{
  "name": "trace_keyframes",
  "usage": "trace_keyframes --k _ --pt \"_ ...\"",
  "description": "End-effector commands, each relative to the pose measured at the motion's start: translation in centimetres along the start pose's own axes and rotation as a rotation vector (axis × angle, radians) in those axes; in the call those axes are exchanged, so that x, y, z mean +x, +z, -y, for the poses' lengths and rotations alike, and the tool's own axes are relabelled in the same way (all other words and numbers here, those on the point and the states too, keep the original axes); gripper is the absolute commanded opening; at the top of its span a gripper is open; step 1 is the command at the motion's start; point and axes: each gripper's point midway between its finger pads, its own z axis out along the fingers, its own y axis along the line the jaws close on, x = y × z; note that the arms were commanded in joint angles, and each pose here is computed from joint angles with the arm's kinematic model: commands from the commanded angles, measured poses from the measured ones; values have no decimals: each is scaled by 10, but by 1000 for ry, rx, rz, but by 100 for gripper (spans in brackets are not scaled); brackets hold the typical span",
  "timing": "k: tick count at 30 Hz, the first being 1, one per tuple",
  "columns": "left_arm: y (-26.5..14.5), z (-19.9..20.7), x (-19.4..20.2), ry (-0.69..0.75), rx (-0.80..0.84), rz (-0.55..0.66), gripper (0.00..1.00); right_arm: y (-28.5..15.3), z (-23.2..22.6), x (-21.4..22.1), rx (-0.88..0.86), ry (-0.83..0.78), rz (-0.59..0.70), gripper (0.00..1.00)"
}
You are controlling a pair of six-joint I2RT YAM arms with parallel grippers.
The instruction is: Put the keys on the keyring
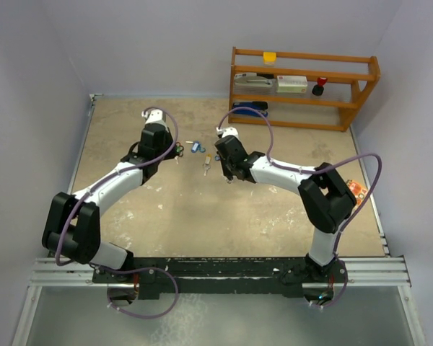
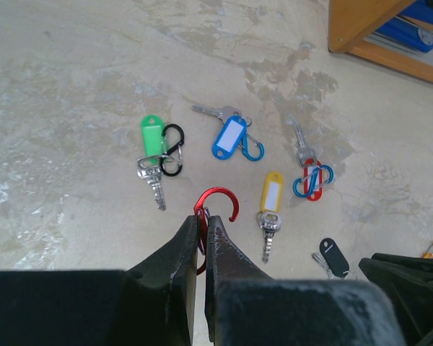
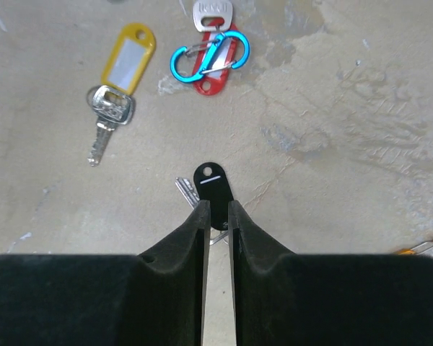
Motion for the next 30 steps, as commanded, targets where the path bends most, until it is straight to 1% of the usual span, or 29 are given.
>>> trace_keyframes --k 1,3,4,6,7,9,12,17,21,30 --pt "6 20 0 -36 103 5 0 -18 4 -24 7 2 75 19" --pt "7 22 1 -35 110 2 0 -19 5 -25 7 -9 71 21" --pt "7 22 2 -32 111 0 0 -19 5 -25 10 -16 65 25" --pt "7 23 2 -32 112 -1 0 -18 4 -21 6 -36 44 43" --pt "7 24 2 -32 117 -1 0 -18 5 -19 7 -43 32 48" --pt "7 26 1 -35 125 -1 0 -18 6 -13 7 -52 11 52" --pt "7 28 2 -36 136 -5 0 -18 8 -3 -15 -41 -19 51" --pt "6 32 3 -35 154 -9 0 -17 11 11 -99 28 -58 45" --pt "7 42 7 -26 173 -17 0 -13 14 21 -113 47 -84 43" --pt "10 51 15 -10 178 -31 0 -7 17 31 -187 124 -101 40"
